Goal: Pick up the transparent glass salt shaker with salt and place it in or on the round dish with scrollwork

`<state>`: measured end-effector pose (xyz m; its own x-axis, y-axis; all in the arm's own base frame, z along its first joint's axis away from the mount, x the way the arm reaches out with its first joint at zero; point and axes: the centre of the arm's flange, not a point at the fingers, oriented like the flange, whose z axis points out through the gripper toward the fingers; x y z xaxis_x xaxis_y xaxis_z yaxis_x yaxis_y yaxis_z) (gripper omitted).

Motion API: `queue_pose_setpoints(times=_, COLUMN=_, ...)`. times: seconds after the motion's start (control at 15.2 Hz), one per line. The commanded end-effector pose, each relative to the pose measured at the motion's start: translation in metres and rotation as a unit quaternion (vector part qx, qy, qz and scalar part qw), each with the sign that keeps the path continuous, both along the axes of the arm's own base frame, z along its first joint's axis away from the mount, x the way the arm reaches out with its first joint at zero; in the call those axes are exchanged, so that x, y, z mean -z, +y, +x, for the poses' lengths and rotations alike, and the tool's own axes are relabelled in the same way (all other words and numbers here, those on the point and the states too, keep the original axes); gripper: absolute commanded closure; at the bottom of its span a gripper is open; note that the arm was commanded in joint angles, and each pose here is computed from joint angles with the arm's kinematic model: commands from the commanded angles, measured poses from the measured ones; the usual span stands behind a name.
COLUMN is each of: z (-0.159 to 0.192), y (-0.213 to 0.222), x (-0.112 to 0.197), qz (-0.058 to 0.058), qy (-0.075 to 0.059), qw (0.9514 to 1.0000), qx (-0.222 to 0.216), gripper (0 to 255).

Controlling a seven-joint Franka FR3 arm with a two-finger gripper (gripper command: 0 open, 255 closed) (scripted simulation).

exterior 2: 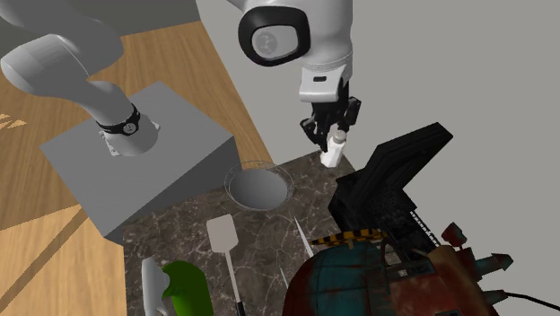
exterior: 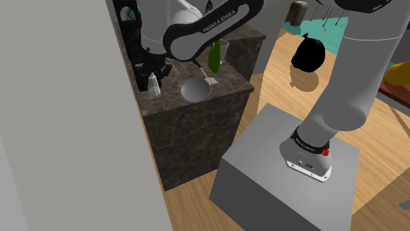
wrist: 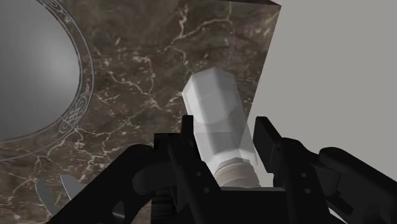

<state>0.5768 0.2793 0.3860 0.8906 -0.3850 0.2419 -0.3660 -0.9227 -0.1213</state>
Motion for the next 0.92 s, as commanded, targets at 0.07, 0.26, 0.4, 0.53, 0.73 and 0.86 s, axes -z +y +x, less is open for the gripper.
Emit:
queue_pose_setpoints(times=0.07, z=-0.001, y=0.000, x=-0.017, qz=0.000, qy=0.000, qw=1.0000, qx=0.000, gripper=255)
queue_pose_setpoints(times=0.26, z=-0.001, y=0.000, x=-0.033, qz=0.000, qy=0.000, qw=1.0000, qx=0.000, gripper=255)
queue_pose_setpoints(times=0.4, z=-0.001, y=0.000, x=-0.043, qz=0.000, qy=0.000, qw=1.0000, qx=0.000, gripper=255)
queue_pose_setpoints(times=0.53, z=-0.001, y=0.000, x=-0.054, qz=0.000, qy=0.000, qw=1.0000, qx=0.000, gripper=255)
queue_pose_setpoints(times=0.73, z=-0.001, y=0.000, x=-0.070, qz=0.000, qy=0.000, qw=1.0000, qx=0.000, gripper=255)
queue_pose_setpoints(times=0.86, z=-0.007, y=-0.012, x=-0.071, qz=0.000, qy=0.000, qw=1.0000, qx=0.000, gripper=255)
